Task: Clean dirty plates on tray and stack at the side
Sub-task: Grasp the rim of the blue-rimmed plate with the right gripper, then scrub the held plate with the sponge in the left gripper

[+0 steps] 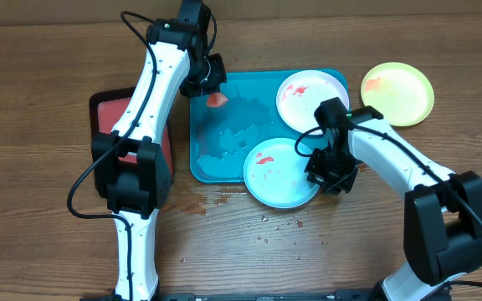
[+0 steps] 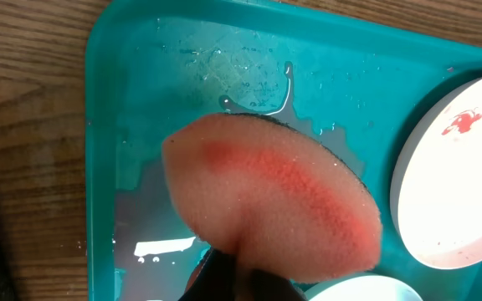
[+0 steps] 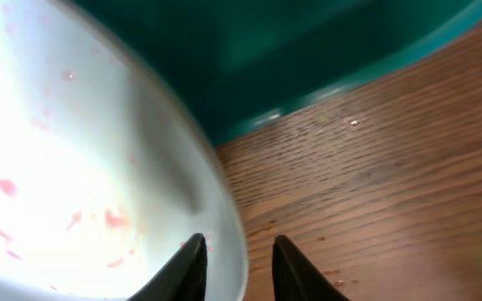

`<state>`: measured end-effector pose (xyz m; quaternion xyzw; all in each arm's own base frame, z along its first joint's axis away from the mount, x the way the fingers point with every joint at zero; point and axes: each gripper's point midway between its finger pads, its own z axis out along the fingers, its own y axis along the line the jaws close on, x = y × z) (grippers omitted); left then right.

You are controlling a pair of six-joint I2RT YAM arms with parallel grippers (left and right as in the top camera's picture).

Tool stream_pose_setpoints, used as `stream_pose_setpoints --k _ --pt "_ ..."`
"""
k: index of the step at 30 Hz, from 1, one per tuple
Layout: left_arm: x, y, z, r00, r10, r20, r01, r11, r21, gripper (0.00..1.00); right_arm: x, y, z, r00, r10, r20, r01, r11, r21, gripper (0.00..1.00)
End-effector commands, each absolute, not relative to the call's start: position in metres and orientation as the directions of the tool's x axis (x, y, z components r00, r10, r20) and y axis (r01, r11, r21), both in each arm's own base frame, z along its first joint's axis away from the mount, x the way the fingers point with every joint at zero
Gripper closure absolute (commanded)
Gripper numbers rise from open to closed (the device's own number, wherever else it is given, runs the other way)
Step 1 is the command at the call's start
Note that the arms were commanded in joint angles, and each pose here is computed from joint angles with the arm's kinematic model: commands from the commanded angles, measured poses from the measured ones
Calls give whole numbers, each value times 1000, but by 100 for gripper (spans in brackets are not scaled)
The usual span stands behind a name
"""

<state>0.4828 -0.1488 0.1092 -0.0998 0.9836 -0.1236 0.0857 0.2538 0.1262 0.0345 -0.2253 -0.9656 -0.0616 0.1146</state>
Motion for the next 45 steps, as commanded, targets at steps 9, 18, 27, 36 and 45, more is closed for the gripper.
stream_pose_setpoints --k 9,18,27,36,45 --pt "484 -145 105 -967 -209 -146 -168 954 -248 96 256 145 35 -904 369 218 398 911 107 89" --pt "484 -145 105 -970 -192 -146 -152 957 -246 96 291 154 60 -963 246 107 263 945 193 96" --pt "481 -146 105 -980 -129 -149 -91 966 -241 96 379 173 135 -957 -10 -289 -83 967 239 96" --pt "478 -129 102 -982 -108 -154 -84 984 -156 96 414 182 144 -887 -117 -446 -224 955 196 96" --pt "484 -110 105 -975 -193 -112 -156 948 -278 96 423 193 114 -870 -229 -436 -334 925 181 96"
